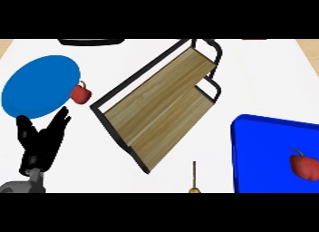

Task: Pick the pear from the tray and place it in the tiered shelf

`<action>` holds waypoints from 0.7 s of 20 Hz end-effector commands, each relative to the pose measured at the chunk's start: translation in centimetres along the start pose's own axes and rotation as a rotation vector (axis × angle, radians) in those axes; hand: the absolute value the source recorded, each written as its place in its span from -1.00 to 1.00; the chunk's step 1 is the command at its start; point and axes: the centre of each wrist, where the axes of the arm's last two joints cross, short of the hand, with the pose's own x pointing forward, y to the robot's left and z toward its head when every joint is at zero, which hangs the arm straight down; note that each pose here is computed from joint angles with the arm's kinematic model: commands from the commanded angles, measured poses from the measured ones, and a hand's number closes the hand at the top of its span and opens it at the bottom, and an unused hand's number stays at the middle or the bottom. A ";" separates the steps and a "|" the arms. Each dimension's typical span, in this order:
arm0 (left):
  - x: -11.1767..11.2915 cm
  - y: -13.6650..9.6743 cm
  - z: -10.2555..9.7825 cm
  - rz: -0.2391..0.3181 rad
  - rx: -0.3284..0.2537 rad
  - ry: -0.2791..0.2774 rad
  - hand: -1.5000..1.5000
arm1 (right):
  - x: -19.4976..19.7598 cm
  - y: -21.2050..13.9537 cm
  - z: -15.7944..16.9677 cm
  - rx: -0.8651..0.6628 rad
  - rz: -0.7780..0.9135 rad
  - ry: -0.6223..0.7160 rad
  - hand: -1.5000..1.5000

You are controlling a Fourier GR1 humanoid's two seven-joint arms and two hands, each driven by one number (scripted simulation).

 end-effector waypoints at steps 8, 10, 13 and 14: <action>-0.8 -0.6 -0.7 0.011 -0.011 0.035 0.00 | 3.2 -7.8 3.3 -0.257 0.036 -0.037 1.00; -0.6 -1.0 0.2 0.007 -0.005 0.026 0.00 | 3.2 -9.2 3.1 -0.279 0.046 0.003 1.00; -0.2 -0.4 -0.2 0.029 -0.011 0.024 0.00 | 2.9 -11.9 1.1 -0.305 -0.002 0.027 1.00; 0.5 -0.6 0.1 0.017 -0.025 0.032 0.00 | 3.4 -12.8 0.4 -0.301 -0.013 0.032 1.00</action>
